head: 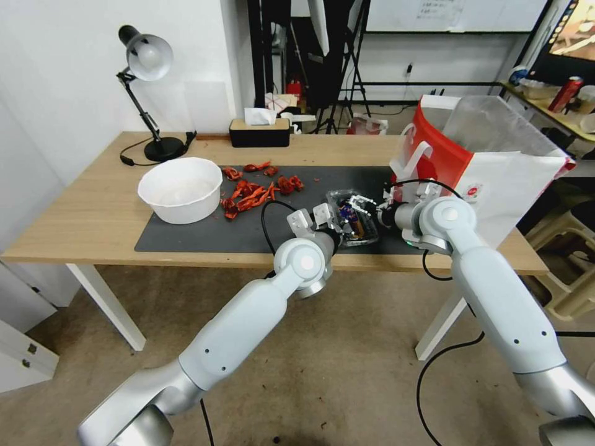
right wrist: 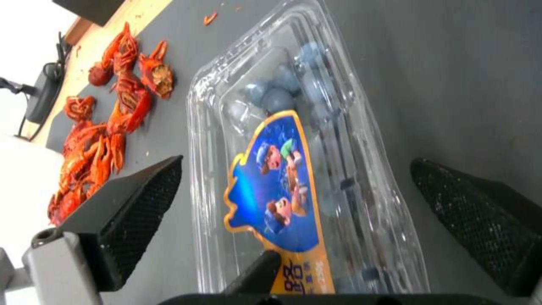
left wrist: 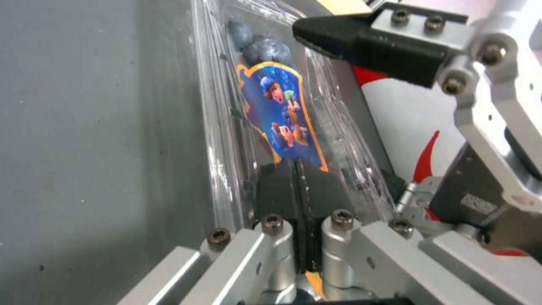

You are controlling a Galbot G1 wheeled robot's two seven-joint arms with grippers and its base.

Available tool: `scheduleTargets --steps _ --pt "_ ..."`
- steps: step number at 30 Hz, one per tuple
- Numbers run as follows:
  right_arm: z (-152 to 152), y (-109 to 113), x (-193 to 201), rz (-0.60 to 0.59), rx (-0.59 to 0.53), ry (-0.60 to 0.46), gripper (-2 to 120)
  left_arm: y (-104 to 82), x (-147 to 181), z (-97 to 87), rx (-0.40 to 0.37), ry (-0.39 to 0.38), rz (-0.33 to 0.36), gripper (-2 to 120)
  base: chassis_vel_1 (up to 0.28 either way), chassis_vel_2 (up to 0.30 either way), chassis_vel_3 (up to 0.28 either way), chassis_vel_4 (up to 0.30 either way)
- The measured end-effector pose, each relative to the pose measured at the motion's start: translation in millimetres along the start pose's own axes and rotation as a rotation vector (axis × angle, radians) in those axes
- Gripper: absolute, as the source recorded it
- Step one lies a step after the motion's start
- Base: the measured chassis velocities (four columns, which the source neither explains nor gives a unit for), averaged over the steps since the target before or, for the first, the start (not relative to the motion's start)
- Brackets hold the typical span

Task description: Close the takeout container lid, then place the container into the takeout bag.

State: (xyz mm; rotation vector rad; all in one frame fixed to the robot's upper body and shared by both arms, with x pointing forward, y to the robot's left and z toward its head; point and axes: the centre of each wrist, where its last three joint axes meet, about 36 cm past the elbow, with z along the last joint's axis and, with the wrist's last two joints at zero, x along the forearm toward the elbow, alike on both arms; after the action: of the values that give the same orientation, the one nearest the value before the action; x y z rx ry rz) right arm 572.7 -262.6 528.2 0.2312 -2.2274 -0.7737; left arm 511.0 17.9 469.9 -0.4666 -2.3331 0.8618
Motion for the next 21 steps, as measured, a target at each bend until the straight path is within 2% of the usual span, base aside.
scheduleTargets --steps 14,17,19,21 --pt "-1.1 6.7 -11.4 0.003 -0.005 0.015 99 0.8 1.1 -0.1 0.001 -0.002 0.000 0 0.000 0.000 0.000 0.000" --pt "-0.2 6.9 -12.2 0.000 -0.003 0.017 88 0.2 2.0 1.2 0.003 0.000 0.001 0 0.000 0.000 0.000 0.000" --pt "0.2 7.0 -12.1 -0.001 -0.002 0.018 84 0.0 2.4 1.7 0.004 0.000 0.002 0 0.000 0.000 0.000 0.000" --pt "1.6 6.7 -11.7 0.000 0.000 0.019 72 -0.7 3.2 2.6 0.006 -0.001 0.002 0 0.000 0.000 0.000 0.000"
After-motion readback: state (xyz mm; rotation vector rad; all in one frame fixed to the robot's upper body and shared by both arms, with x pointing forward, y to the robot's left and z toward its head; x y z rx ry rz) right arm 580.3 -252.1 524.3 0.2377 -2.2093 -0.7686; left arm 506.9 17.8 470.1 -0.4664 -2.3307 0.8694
